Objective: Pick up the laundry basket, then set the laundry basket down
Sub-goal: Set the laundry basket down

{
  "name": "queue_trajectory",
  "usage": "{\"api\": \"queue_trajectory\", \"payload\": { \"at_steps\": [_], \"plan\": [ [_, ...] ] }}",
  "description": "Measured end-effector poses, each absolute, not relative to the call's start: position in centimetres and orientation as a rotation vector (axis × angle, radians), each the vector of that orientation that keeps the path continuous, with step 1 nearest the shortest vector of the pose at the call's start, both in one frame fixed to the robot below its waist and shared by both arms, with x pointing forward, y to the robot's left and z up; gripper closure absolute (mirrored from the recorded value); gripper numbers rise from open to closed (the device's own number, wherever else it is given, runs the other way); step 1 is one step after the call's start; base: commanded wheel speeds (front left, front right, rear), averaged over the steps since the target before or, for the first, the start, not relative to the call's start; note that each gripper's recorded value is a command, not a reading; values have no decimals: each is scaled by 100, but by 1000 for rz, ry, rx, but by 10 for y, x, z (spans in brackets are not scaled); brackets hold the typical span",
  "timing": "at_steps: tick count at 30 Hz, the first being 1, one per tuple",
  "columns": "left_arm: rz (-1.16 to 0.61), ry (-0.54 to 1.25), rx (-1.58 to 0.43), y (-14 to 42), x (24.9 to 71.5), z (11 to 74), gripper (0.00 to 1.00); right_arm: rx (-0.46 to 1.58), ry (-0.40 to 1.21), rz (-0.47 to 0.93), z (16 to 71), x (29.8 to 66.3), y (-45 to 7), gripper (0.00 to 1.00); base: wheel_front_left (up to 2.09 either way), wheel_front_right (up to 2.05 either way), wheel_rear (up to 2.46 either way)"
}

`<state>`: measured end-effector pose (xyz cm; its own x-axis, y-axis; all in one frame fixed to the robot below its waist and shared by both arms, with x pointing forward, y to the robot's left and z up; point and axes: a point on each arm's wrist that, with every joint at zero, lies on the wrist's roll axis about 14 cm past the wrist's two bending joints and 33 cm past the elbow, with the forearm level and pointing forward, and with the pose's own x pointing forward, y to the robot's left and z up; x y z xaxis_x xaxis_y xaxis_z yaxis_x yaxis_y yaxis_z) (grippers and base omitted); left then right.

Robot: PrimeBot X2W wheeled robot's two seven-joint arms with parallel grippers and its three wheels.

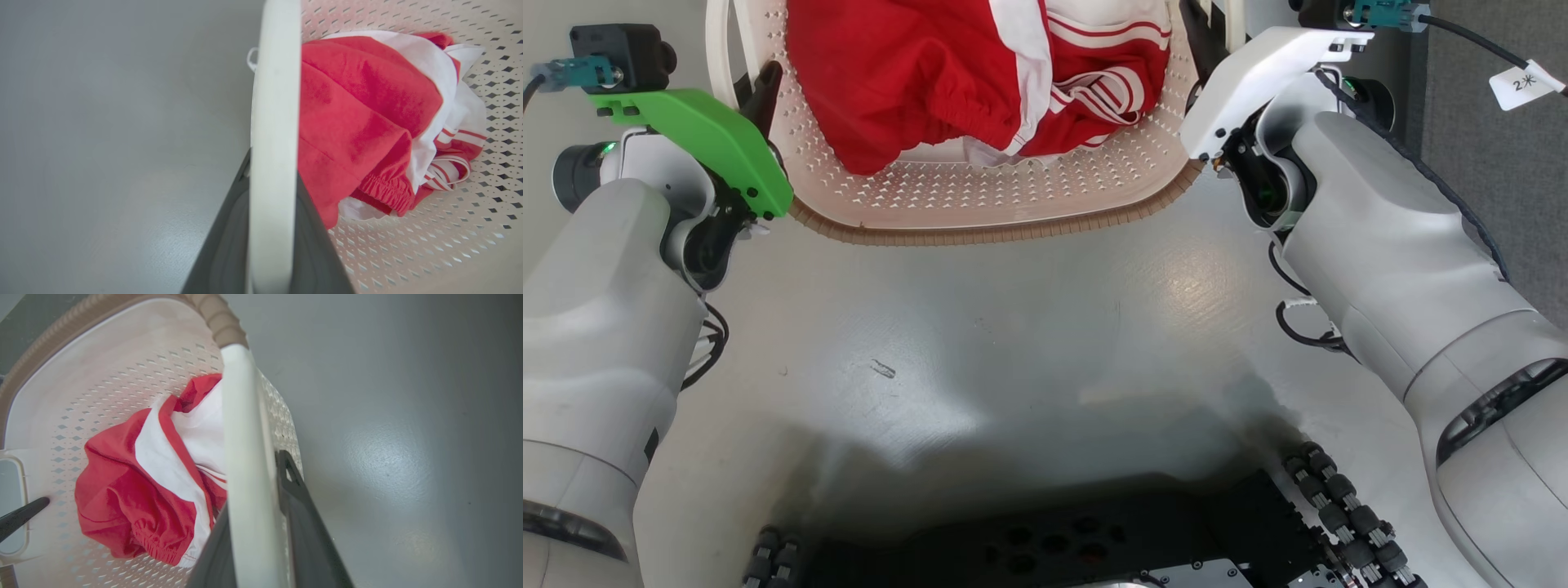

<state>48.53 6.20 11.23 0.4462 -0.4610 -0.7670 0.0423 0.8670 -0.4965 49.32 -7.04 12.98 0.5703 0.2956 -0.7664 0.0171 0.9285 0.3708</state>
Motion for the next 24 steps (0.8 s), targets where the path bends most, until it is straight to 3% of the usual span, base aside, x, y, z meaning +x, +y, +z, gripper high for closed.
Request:
{"api": "queue_trajectory", "payload": {
  "at_steps": [2,3,4,5,6,24],
  "plan": [
    [-326,1069,-440,62,486,112,100,361,956,165,129,493,-71,100,0,0,0],
    [-328,1065,-438,62,486,113,100,361,953,164,129,493,-71,87,0,0,0],
    [-330,1063,-433,62,486,112,73,362,950,163,129,493,-71,56,0,0,0],
    [-330,1063,-431,62,486,112,54,363,945,162,130,494,-71,25,0,0,0],
    [-327,1065,-427,64,486,111,0,361,938,159,130,496,-72,0,0,0,0],
    [-319,1066,-390,72,481,121,0,331,921,108,144,497,-91,0,0,0,0]
  ]
}}
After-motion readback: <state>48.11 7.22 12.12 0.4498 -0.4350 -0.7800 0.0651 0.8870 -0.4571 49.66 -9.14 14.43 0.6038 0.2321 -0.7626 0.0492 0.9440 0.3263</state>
